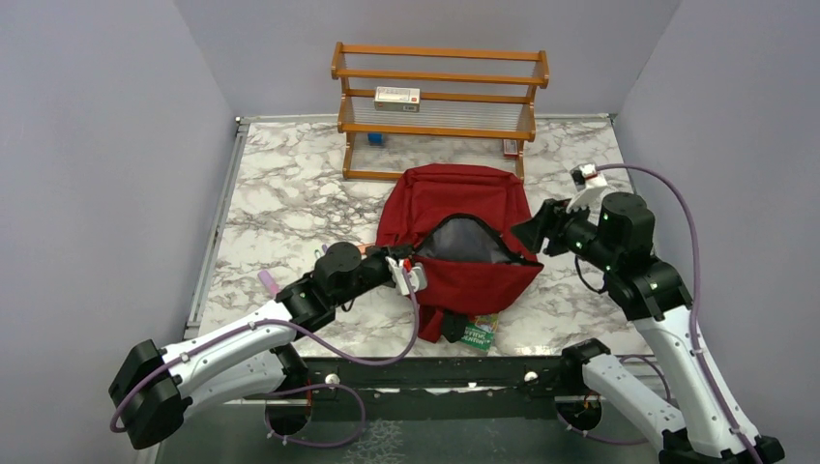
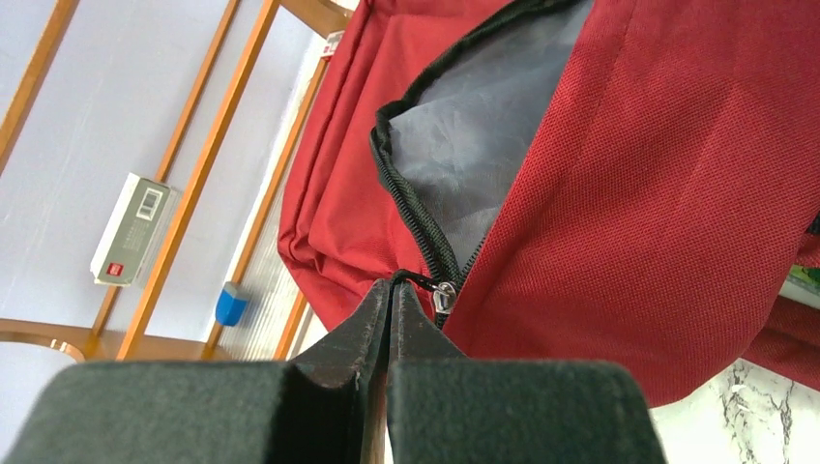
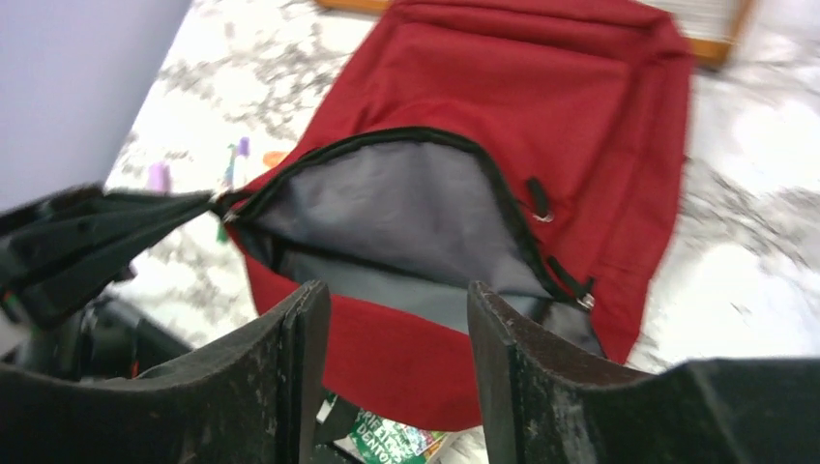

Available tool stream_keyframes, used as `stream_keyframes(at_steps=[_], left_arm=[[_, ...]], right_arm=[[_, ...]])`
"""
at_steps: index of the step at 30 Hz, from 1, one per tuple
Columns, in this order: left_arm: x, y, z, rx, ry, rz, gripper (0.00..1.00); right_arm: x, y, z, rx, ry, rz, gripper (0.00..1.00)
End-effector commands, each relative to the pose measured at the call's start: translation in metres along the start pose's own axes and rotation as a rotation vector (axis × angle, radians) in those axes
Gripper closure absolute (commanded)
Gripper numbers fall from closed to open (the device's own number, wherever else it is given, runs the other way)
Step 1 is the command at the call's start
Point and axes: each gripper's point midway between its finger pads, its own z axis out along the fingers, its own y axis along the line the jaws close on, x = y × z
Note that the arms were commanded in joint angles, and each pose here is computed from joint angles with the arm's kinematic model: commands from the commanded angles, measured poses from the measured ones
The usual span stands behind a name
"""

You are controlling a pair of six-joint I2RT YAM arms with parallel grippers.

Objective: Pack the student bag
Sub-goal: Unzip the student bag at the center of the board.

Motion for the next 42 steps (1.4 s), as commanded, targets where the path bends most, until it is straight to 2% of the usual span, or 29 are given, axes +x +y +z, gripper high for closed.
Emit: stream_keyframes(at_steps=[1, 5, 12, 20, 30, 35, 42], left_arm=[[-0.038, 0.02, -0.001, -0.058, -0.15, -0.017, 1.0], [-0.044, 0.024, -0.003, -0.067, -0.168, -0.036, 1.0], [-0.053, 0.024, -0.005, -0.051, -0.199, -0.048, 1.0], [-0.058, 0.026, -0.005, -0.048, -0.214, -0.046, 1.0], [-0.059, 0.022, -0.006, -0.029, -0.221, -0.055, 1.0], [-0.058, 0.021, -0.007, -0.041, -0.229, -0.085, 1.0], [-0.048, 0.03, -0.007, -0.105, -0.188, -0.104, 1.0]], right_arm=[[0.006, 0.058, 0.009, -0.395, 0.044, -0.132, 0.4], [0.012, 0.088, 0.021, -0.623, 0.081, -0.138, 0.36], [0.023, 0.13, 0.047, -0.811, 0.083, -0.317, 0.3], [0.072, 0.154, 0.079, -0.823, 0.215, -0.468, 0.29], [0.106, 0.143, 0.106, -0.732, 0.302, -0.568, 0.3], [0.112, 0.142, 0.107, -0.735, 0.322, -0.577, 0.45], [0.121, 0.147, 0.088, -0.81, 0.346, -0.555, 0.81]])
